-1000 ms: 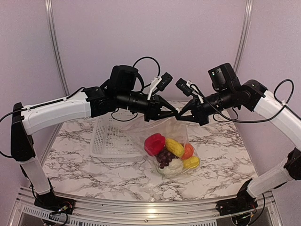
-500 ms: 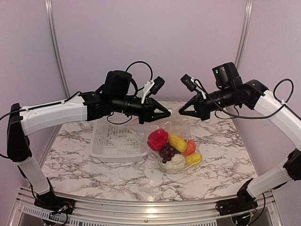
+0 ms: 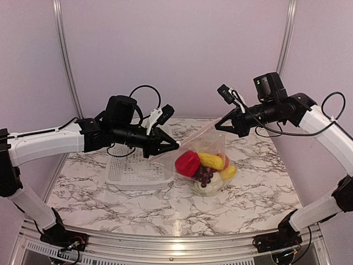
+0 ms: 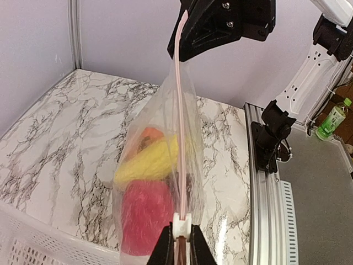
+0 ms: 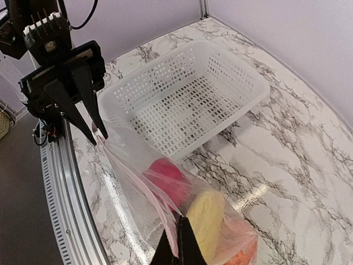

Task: Place the food in the zip-top bag and seal the zipper
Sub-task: Zip the zipper of the food storage bag.

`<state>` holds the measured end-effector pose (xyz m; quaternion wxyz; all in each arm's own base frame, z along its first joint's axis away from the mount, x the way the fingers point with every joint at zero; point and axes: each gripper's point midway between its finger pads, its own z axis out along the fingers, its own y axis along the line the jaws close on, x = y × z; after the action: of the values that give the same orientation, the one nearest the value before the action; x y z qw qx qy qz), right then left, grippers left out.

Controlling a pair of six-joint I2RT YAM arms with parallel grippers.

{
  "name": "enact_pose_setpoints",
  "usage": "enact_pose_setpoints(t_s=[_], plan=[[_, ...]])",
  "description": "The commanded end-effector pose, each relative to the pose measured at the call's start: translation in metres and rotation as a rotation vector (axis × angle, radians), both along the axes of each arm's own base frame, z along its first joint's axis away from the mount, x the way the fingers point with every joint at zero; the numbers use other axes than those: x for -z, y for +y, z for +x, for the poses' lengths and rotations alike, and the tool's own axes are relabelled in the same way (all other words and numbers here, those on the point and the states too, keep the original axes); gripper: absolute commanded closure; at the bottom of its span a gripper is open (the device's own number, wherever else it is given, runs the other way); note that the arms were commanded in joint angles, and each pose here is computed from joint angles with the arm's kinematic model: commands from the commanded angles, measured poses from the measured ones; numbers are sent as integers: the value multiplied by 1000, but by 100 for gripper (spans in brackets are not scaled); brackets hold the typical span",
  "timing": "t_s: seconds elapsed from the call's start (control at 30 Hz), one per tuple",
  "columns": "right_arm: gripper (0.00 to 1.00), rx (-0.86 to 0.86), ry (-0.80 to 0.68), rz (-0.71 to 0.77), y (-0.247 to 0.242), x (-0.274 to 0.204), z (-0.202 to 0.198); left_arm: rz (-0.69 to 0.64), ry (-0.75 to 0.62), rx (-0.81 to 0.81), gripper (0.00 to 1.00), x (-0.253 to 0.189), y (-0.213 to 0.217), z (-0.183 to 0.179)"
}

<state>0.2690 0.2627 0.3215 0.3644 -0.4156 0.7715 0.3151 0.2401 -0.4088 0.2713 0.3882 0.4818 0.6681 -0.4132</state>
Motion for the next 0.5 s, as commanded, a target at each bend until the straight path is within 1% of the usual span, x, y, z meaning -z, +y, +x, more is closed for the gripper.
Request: enact_pose_setpoints(t_s=[0.0, 0.47], plan=[[100, 143, -149, 9, -24, -30, 35, 143, 96, -21, 100, 43, 31, -15], [100, 209, -161, -40, -35, -26, 48, 184, 108, -46, 98, 68, 63, -28]])
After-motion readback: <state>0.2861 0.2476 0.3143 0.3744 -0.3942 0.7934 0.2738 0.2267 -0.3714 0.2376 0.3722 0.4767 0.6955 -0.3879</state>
